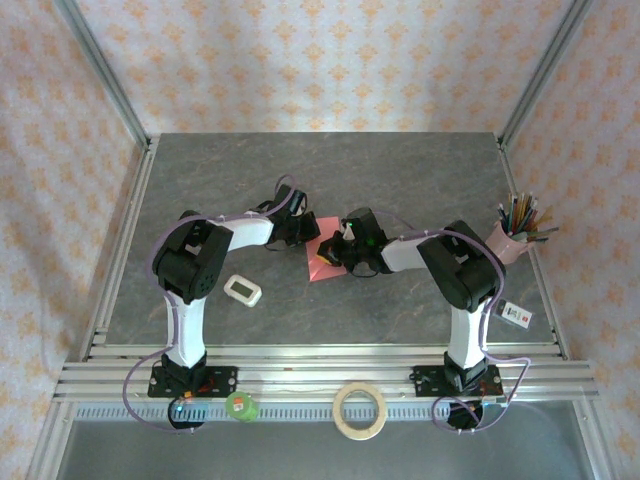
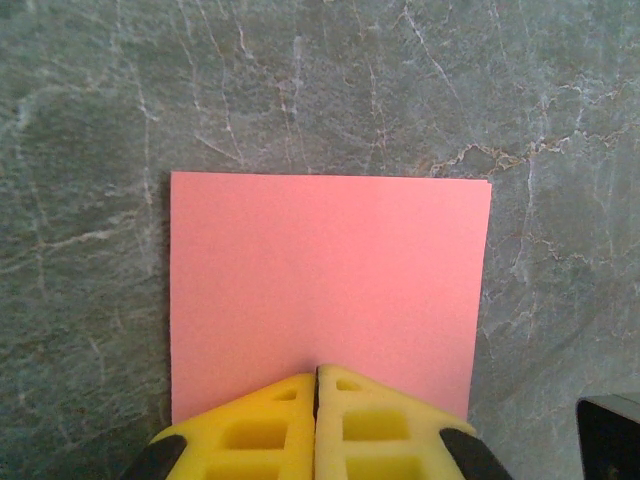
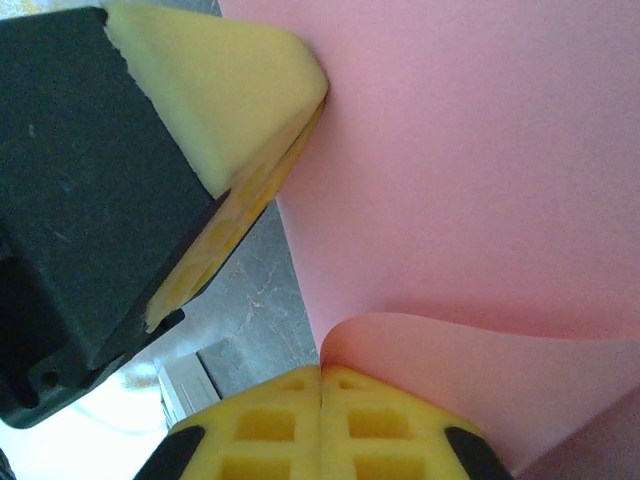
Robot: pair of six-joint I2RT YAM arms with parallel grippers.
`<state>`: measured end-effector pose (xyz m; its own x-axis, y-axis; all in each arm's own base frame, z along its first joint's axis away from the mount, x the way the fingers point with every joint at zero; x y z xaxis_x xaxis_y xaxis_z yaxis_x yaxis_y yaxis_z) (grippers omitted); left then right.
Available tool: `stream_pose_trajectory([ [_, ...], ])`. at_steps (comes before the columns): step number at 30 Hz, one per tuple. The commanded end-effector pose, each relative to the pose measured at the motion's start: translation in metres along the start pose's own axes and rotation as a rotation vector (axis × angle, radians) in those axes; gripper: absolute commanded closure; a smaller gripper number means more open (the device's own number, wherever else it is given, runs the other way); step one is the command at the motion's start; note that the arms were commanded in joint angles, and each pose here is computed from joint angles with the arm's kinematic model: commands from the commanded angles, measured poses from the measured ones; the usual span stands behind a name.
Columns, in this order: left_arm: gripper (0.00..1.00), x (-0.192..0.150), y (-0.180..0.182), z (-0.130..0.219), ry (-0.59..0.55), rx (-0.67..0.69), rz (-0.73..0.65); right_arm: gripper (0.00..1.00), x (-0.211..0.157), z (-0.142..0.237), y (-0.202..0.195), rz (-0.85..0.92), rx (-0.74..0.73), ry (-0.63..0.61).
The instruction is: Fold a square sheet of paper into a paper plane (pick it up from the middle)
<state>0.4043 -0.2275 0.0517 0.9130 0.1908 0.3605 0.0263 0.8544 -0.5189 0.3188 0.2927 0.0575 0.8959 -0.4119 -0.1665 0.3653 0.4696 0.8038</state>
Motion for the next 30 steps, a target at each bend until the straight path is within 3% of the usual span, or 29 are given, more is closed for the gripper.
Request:
stream_pose_trajectory([
  [1,0.93,-0.0224,0.0213,-0.0111,0.065,0.075,0.006,0.98,-0.0004,-0.0044,-0.0033,0.000,-0.003,0.001],
  [30,0.93,-0.0249,0.0238,-0.0092,0.061,0.080,0.017,0.98,0.0006,-0.0088,-0.0111,-0.018,-0.002,0.000],
])
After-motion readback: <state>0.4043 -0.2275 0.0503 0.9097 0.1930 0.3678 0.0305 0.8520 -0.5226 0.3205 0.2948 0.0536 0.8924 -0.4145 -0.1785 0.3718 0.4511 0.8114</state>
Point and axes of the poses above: each hand's point on the last joint's axis, 136 mm out from that joint toward the fingers, its own z axis back along the fingers, its own y axis along the line the jaws close on, x = y × z, the point moved 4 cm from there along z, back along the fingers, and after that the axes turned 13 degrees about -z, right-handed, at the moved point
